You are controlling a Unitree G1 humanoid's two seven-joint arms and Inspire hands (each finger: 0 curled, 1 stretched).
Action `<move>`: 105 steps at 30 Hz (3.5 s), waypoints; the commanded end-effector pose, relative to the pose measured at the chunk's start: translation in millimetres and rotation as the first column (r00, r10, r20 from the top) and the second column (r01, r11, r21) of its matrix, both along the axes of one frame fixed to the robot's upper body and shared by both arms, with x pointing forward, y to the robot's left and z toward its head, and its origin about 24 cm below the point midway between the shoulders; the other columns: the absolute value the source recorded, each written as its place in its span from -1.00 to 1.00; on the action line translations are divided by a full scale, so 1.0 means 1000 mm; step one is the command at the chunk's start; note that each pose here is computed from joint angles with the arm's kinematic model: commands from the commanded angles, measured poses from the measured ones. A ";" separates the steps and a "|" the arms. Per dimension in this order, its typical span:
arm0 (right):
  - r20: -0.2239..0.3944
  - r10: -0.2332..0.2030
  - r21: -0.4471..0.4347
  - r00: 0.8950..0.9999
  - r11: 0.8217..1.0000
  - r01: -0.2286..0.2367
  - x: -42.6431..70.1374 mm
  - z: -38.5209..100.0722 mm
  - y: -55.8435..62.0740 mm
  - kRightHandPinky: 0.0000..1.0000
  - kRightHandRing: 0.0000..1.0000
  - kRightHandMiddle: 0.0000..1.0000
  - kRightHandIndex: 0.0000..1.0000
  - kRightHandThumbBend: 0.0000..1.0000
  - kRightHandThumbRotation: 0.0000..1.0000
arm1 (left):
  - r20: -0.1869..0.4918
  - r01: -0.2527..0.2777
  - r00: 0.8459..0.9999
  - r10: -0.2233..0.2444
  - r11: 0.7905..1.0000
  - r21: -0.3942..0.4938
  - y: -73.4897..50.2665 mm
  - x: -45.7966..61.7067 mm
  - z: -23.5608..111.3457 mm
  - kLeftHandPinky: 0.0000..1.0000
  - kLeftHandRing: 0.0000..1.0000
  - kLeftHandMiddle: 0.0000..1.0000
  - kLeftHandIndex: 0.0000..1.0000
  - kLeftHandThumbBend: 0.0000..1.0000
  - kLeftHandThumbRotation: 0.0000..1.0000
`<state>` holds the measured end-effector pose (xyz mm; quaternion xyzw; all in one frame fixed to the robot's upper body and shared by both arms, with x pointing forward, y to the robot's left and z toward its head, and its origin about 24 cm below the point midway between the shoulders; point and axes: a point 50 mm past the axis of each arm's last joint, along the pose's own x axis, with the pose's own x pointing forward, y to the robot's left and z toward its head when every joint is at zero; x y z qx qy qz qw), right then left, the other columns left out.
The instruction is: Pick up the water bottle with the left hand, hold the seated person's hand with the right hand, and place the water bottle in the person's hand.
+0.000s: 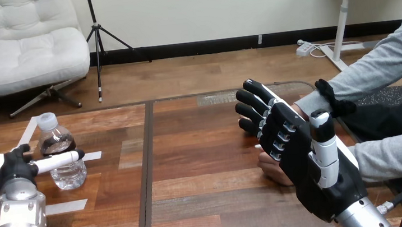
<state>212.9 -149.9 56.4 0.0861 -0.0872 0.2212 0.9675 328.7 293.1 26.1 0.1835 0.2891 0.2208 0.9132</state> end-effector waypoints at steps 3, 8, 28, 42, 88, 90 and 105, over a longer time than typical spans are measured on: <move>0.095 0.008 0.026 0.995 1.000 -0.010 0.005 0.020 0.003 0.94 0.93 0.91 0.91 1.00 1.00 | 0.142 0.040 0.989 -0.052 0.996 0.084 -0.013 0.025 0.037 0.16 0.26 0.35 0.56 0.55 -1.00; 0.094 0.008 0.028 0.996 1.000 -0.011 0.005 0.020 0.003 0.94 0.93 0.91 0.91 1.00 1.00 | 0.157 0.028 0.987 -0.045 0.994 0.106 -0.014 0.025 0.038 0.13 0.19 0.28 0.42 0.51 -1.00; 0.096 0.006 0.035 0.995 0.999 -0.009 0.004 0.021 0.004 0.92 0.92 0.91 0.91 1.00 1.00 | 0.202 0.028 0.978 -0.058 0.989 0.148 -0.014 0.022 0.036 -0.20 -0.09 0.01 0.05 0.38 -1.00; 0.095 0.007 0.037 0.995 0.999 -0.011 0.004 0.020 0.003 0.91 0.92 0.91 0.91 1.00 1.00 | 0.223 0.040 0.972 -0.075 0.987 0.158 -0.013 0.021 0.034 -0.23 -0.12 -0.02 0.01 0.46 -1.00; 0.085 0.004 0.035 0.996 0.999 -0.007 0.005 0.019 0.003 0.90 0.92 0.91 0.92 1.00 1.00 | 0.280 0.045 0.954 -0.110 0.973 0.228 -0.012 0.017 0.031 -0.28 -0.18 -0.08 -0.02 0.53 -1.00; 0.083 0.006 0.035 0.996 0.999 -0.009 0.005 0.019 0.003 0.90 0.92 0.91 0.92 1.00 1.00 | 0.286 0.048 0.951 -0.115 0.972 0.232 -0.012 0.016 0.031 -0.28 -0.18 -0.08 -0.02 0.53 -1.00; 0.082 0.007 0.032 0.997 0.999 -0.009 0.006 0.018 0.002 0.91 0.92 0.91 0.91 1.00 1.00 | 0.309 0.062 0.941 -0.136 0.969 0.239 -0.013 0.015 0.030 -0.29 -0.19 -0.09 -0.03 0.52 -1.00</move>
